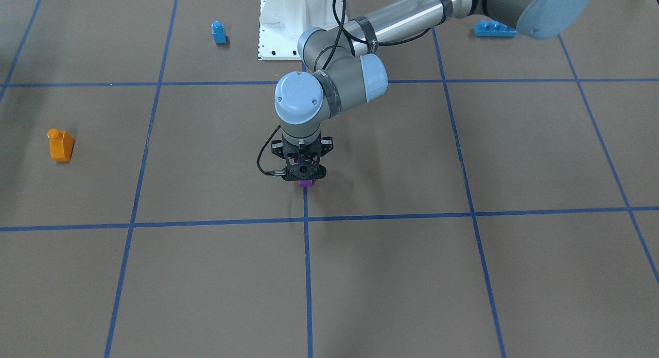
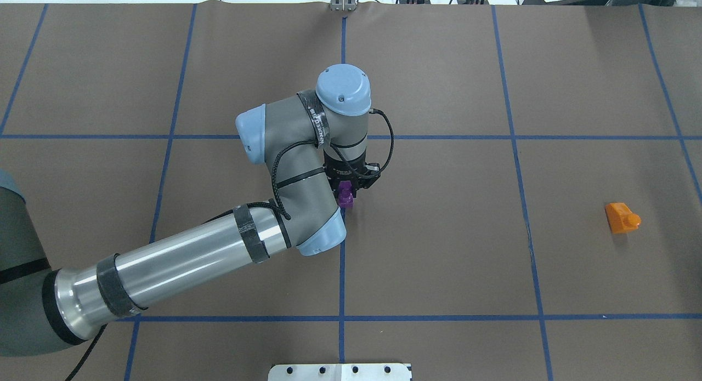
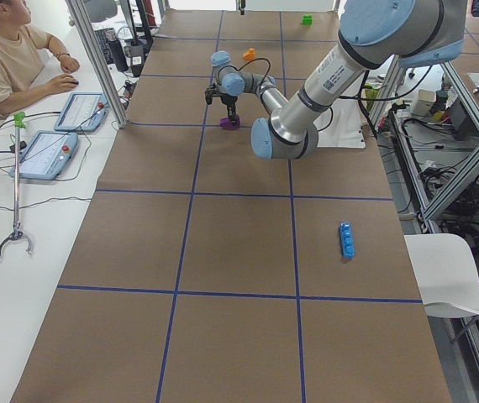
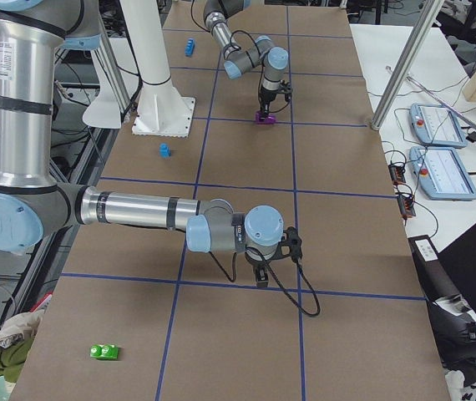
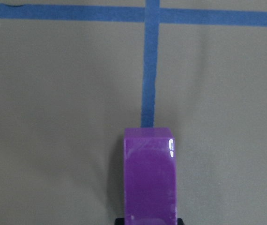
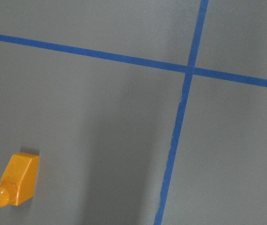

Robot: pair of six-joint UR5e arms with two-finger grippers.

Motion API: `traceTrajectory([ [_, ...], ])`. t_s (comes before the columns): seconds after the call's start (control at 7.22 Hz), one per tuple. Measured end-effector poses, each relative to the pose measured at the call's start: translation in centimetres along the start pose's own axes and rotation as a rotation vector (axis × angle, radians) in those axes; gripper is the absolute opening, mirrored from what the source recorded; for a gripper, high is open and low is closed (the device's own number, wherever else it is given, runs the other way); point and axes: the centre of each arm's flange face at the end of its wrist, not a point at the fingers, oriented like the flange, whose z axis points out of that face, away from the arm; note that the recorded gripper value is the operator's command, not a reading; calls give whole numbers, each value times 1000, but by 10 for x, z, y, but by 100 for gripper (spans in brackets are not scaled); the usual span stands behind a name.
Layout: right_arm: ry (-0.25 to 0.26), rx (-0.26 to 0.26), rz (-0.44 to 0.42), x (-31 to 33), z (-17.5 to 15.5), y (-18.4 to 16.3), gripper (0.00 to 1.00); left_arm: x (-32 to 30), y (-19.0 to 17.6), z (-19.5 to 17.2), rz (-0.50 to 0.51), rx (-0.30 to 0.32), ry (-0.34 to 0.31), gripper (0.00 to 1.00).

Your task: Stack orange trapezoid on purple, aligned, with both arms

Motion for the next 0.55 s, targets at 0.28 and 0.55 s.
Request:
traceTrajectory([
  [0.28,0,-1,0,0,0,0,100,0,0,1,-1,-1,-1,99],
  [0.55,0,-2,0,0,1,0,100,2,5,5,6,-6,-5,100],
])
